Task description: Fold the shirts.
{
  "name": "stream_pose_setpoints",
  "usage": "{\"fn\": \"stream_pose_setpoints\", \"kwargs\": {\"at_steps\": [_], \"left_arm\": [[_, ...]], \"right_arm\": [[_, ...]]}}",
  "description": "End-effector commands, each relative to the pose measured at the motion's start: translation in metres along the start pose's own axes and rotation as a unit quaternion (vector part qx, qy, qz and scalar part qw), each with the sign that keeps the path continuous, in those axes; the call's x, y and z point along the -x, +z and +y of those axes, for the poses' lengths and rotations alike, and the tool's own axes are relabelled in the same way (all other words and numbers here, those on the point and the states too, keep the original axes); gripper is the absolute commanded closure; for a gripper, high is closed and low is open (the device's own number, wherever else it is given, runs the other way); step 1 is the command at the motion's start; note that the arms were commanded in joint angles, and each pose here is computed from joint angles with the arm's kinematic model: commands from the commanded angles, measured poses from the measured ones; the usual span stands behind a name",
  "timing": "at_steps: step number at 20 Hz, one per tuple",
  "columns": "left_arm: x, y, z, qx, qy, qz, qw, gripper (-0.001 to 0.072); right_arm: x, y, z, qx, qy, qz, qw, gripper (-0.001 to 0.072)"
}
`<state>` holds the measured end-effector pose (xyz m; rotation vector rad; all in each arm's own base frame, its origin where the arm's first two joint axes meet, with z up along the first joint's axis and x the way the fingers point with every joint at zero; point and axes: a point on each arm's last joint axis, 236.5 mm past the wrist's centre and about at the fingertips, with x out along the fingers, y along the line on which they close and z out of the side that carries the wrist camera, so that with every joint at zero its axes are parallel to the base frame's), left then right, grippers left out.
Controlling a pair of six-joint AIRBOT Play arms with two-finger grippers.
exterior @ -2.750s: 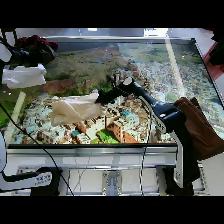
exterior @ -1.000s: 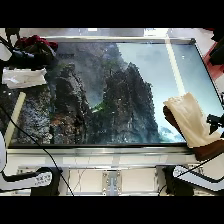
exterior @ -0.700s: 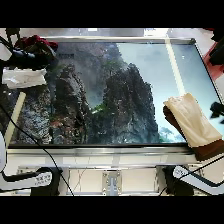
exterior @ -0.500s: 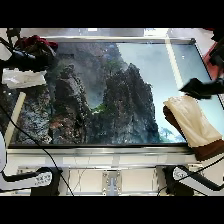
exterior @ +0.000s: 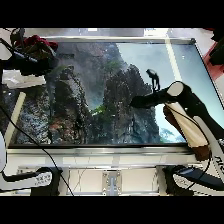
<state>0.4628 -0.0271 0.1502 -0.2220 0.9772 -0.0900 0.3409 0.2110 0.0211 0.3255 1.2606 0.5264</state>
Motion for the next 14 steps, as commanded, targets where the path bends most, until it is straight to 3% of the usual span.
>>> {"fn": "stream_pose_setpoints", "kwargs": {"at_steps": [1, 14], "left_arm": [[0.000, -0.001, 0.000, 0.000, -0.001, 0.002, 1.000, 0.0683], [0.000, -0.001, 0.000, 0.000, -0.001, 0.002, 1.000, 0.0683]], "right_arm": [[-0.026, -0.046, 0.024, -0.125, -0.002, 0.068, 0.990, 0.0330], [-0.032, -0.057, 0.042, -0.139, 0.005, 0.082, 0.987, 0.0330]]}}
